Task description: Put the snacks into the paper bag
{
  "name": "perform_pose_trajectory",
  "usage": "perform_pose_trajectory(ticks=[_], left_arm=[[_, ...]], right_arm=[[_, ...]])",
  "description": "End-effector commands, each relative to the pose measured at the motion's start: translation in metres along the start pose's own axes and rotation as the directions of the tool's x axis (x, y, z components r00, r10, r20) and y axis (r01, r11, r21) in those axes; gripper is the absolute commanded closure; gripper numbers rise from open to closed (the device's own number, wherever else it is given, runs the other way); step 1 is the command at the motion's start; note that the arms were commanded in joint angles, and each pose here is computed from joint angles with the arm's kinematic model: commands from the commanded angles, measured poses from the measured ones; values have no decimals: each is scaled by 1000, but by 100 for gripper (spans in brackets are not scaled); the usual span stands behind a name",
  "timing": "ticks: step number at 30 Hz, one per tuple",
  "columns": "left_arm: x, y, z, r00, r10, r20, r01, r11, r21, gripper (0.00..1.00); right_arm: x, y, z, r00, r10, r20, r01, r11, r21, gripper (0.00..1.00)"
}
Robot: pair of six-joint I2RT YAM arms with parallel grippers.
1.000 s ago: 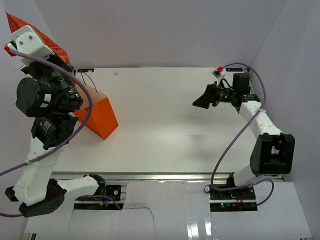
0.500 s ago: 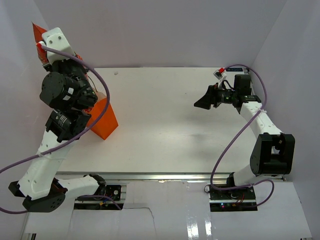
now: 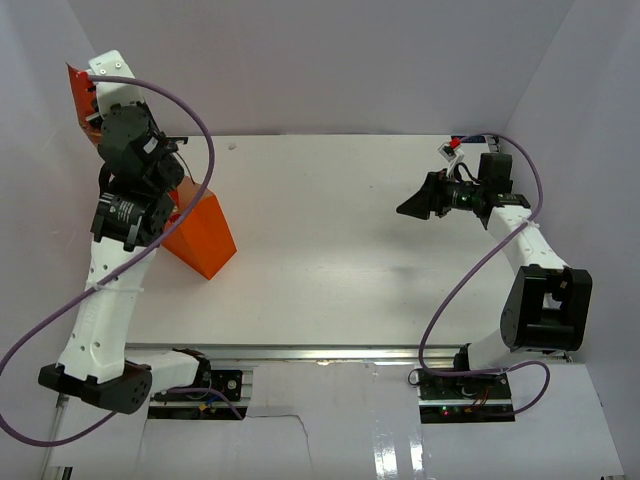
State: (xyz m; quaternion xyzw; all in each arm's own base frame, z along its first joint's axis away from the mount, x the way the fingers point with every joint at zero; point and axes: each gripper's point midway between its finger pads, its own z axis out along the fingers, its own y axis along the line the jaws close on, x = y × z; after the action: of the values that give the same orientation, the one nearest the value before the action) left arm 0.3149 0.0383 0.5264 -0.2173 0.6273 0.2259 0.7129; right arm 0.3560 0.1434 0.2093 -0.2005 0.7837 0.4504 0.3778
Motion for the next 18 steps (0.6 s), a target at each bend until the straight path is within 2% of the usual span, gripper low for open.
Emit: perform_pose_trajectory(ticks=[1,9,18], left_arm=[[9,-10,12,997,-59,-53,64,993,100,100],[28,-24,24,987,-105,-121,122,982,144,100],[44,-24,1,960,-187,-208,228,955,191,100]], right_arm=[[-2,5,-7,1000,-25,19,26,1000,-16,17],[-1,0,-10,1000,-17,25,17,1000,-3,17],[-2,-6,-12,1000,-7,27,7,1000,9,17]])
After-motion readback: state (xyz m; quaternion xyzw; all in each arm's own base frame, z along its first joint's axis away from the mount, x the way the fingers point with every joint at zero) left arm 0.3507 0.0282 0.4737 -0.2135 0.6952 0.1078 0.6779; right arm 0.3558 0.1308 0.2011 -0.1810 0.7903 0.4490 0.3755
